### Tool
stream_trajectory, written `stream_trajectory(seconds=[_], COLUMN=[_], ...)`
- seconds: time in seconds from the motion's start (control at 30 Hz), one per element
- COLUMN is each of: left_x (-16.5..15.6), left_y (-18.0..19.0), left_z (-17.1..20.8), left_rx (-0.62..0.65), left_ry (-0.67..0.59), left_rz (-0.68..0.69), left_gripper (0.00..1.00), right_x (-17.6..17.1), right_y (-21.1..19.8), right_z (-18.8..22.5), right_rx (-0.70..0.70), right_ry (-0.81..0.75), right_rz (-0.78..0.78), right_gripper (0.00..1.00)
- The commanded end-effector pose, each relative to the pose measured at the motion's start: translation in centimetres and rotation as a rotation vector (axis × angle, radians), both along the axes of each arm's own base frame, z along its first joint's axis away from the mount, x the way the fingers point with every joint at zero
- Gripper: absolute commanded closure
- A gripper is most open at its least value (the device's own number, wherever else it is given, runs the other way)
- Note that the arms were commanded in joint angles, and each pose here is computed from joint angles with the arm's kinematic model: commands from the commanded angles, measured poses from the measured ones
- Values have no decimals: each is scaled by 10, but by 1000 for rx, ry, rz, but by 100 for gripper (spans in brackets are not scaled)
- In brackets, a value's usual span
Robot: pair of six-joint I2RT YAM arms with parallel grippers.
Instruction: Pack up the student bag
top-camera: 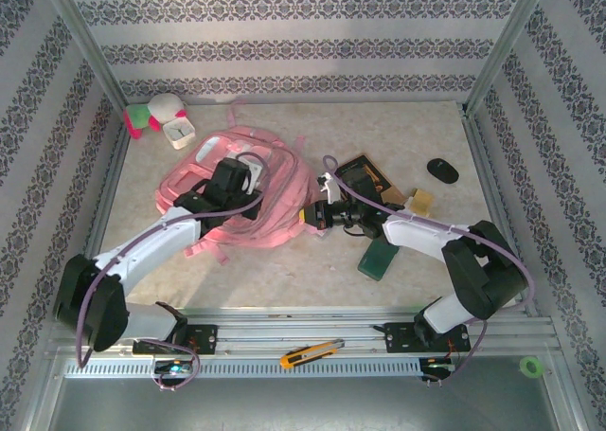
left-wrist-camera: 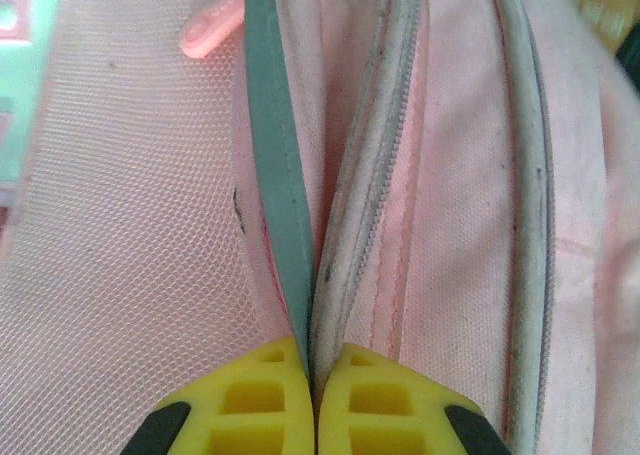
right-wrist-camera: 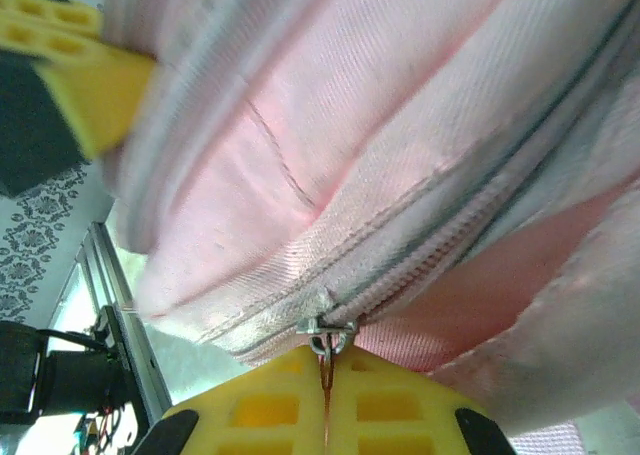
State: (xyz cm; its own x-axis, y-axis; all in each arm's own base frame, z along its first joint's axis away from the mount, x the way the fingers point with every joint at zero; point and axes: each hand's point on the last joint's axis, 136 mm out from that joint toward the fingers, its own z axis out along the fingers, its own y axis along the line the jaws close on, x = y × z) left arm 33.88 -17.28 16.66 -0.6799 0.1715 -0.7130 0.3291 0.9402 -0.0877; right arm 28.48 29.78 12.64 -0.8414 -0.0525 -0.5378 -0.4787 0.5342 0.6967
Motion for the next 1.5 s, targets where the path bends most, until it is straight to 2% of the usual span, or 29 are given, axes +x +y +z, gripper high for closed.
stream_trajectory(seconds=[0.0,0.13,0.3,0.5,0.67,0.73,0.87,0.97,1.07,1.17,1.33,1.47], left_x=[33,45,59,70,66,61,45,34,26,21,6,-2], left_y=[-3,-1,3,-5,-18,-21,-22,-21,-16,-14,-25,-29], left_z=[78,80,88,92,93,94,98,103,105,106,111,119], left_rx=[-254,-270,-256,-262,-254,-239,-236,-287,-278,-311,-344,-372], left_ry=[-182,-181,-210,-207,-218,-236,-278,-302,-320,-316,-314,-329], left_rz=[193,262,315,305,187,105,-88,-239,-343,-422,-581,-647], left_gripper=[100,100,100,100,100,100,100,100,100,100,100,100], right_x=[-2,-9,-35,-57,-61,-60,-47,-32,-16,-8,10,28], right_y=[17,32,64,94,106,99,57,19,-9,-13,4,23], right_z=[29,42,53,58,57,62,69,64,58,65,78,82], right_rx=[43,51,64,88,118,121,118,131,168,182,195,227], right_ry=[-70,-92,-105,-99,-76,-87,-69,32,151,152,94,78], right_rz=[36,45,77,67,61,43,-103,-253,-390,-413,-370,-338], right_gripper=[100,100,100,100,100,87,50,32,27,20,15,15])
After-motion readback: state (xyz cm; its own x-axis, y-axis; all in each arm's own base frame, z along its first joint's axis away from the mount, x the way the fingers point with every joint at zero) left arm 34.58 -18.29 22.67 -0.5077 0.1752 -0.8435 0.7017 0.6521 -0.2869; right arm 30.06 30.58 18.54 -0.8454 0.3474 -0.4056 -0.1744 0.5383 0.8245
